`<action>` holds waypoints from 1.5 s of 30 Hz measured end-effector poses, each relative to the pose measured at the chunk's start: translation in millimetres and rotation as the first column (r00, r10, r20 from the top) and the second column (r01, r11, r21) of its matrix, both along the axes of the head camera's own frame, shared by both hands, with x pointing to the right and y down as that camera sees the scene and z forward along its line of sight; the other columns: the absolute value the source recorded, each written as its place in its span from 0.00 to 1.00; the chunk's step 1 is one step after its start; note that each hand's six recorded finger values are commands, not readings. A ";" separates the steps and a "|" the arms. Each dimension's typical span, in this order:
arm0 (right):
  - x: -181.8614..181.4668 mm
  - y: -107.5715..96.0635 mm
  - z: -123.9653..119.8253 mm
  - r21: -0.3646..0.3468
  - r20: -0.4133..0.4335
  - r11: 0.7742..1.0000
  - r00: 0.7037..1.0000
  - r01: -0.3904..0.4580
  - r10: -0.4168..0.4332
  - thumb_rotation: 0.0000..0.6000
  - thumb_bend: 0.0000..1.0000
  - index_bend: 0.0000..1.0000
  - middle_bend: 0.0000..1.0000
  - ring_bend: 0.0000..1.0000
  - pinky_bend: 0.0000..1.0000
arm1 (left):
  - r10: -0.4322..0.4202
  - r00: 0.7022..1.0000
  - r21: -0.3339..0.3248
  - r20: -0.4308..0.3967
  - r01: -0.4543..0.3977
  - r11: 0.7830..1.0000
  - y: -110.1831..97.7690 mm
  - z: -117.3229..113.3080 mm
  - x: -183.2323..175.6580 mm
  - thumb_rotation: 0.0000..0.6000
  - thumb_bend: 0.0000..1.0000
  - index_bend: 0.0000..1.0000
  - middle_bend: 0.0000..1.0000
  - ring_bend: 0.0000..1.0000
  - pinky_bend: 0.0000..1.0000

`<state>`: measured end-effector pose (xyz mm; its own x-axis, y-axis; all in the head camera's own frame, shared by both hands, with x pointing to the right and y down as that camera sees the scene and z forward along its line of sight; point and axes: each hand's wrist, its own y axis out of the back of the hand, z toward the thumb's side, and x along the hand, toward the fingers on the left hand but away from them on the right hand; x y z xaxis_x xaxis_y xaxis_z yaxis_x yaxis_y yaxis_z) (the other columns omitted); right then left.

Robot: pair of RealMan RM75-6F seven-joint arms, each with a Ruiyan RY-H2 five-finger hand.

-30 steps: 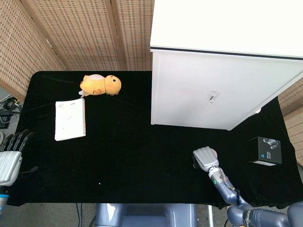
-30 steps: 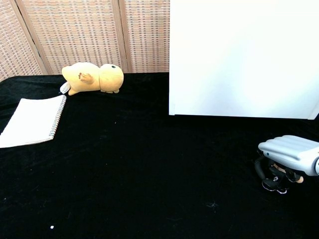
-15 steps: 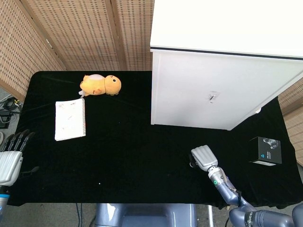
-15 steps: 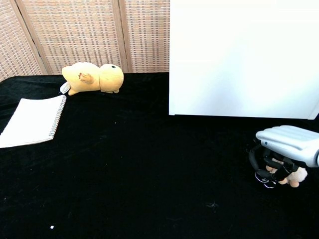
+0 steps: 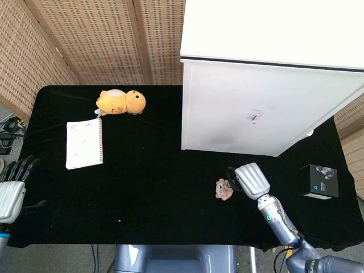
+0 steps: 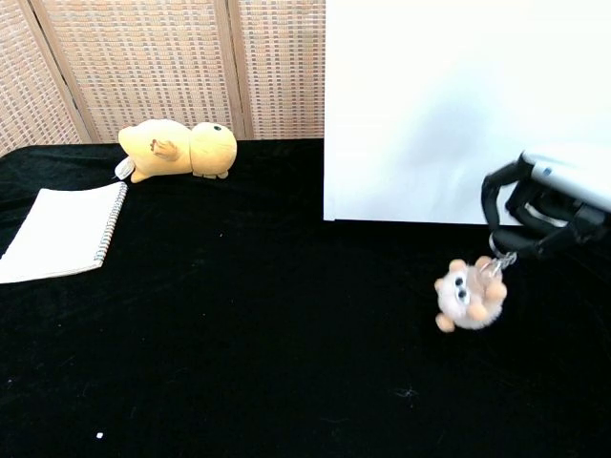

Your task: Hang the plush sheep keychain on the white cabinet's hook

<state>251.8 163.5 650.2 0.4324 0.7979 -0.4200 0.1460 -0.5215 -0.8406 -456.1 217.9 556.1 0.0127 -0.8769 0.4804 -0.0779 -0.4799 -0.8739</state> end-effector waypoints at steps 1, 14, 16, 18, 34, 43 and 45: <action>1.3 -3.0 -6.0 0.019 0.012 1.000 1.000 -0.007 0.006 1.00 0.61 0.70 0.92 0.89 1.00 | 0.000 1.000 0.001 -0.002 0.000 1.000 0.1 -0.5 0.4 1.00 0.00 0.00 0.00 0.00 0.00; 25.9 -43.9 -76.7 0.219 0.131 0.966 0.985 -0.135 0.108 1.00 0.62 0.71 0.92 0.89 1.00 | 0.003 1.000 0.002 -0.007 -0.003 1.000 2.2 -1.7 1.1 1.00 0.00 0.00 0.00 0.00 0.00; 32.8 -53.0 -87.7 0.264 0.144 0.950 0.981 -0.166 0.131 1.00 0.62 0.71 0.92 0.89 1.00 | 0.004 1.000 0.002 -0.007 -0.004 1.000 2.3 -1.8 1.2 1.00 0.00 0.00 0.00 0.00 0.00; 38.7 -59.0 -94.0 0.294 0.146 0.938 0.979 -0.183 0.146 1.00 0.62 0.71 0.92 0.89 1.00 | 0.004 1.000 0.002 -0.007 -0.004 1.000 2.6 -1.8 1.3 1.00 0.00 0.00 0.00 0.00 0.00; 74.4 -92.3 -147.5 0.598 0.087 0.779 0.981 -0.190 0.173 1.00 0.62 0.72 0.92 0.89 1.00 | 0.013 1.000 0.004 -0.008 -0.013 1.000 3.5 -2.1 3.5 1.00 0.00 0.00 0.00 0.00 0.00; 51.5 -97.9 -151.9 0.662 -0.019 0.749 0.997 -0.046 0.078 1.00 0.62 0.72 0.92 0.89 1.00 | 0.009 1.000 0.002 -0.003 -0.009 1.000 2.9 -1.0 2.4 1.00 0.00 0.00 0.00 0.00 0.00; 44.2 -99.6 -152.8 0.673 -0.038 0.739 0.998 -0.016 0.057 1.00 0.62 0.72 0.92 0.89 1.00 | 0.009 1.000 0.000 -0.001 -0.009 1.000 2.8 -0.1 2.2 1.00 0.00 0.00 0.00 0.00 0.00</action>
